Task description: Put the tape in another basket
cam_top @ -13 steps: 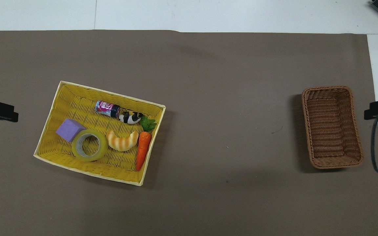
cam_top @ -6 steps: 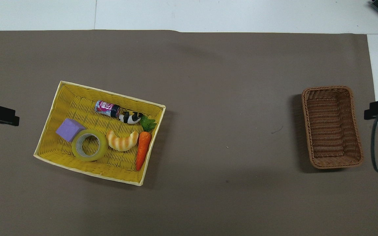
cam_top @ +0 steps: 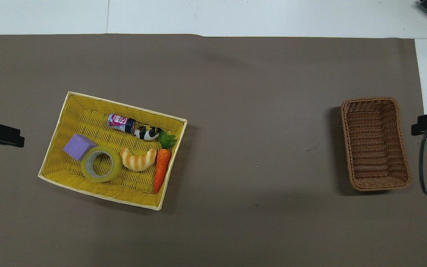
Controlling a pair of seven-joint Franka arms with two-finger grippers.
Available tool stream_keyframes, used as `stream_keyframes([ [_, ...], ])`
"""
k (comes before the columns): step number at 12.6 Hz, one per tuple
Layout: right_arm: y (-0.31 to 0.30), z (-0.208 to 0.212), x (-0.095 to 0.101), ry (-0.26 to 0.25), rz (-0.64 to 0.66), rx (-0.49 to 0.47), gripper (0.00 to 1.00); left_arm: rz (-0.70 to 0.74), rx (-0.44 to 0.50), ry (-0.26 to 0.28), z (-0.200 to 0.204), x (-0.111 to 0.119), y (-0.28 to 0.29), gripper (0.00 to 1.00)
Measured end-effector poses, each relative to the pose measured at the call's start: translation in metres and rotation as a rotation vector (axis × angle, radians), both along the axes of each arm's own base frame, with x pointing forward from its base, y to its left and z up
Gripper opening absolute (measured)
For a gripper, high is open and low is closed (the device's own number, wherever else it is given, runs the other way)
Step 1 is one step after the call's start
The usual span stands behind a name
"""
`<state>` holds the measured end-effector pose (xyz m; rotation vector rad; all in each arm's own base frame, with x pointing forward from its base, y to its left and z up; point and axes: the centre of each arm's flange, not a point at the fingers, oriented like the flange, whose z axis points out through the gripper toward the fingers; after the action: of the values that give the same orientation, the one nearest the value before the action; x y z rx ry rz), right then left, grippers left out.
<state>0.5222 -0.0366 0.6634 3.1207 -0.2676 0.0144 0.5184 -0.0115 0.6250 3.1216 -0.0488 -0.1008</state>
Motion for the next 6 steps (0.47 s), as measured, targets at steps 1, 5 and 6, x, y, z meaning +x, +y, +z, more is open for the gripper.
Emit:
stream_keyframes([
  [1,0.0,0.0,0.0,0.0,0.0,0.0,1.0,0.0,0.0,-0.003,-0.003,0.0,0.0,1.0],
  [5,0.0,0.0,0.0,0.0,0.0,0.0,1.0,0.001,0.001,-0.004,-0.013,-0.004,0.0,1.0],
  [6,0.0,0.0,0.0,0.0,0.001,0.0,1.0,0.0,0.001,0.005,-0.02,-0.005,0.0,1.0],
])
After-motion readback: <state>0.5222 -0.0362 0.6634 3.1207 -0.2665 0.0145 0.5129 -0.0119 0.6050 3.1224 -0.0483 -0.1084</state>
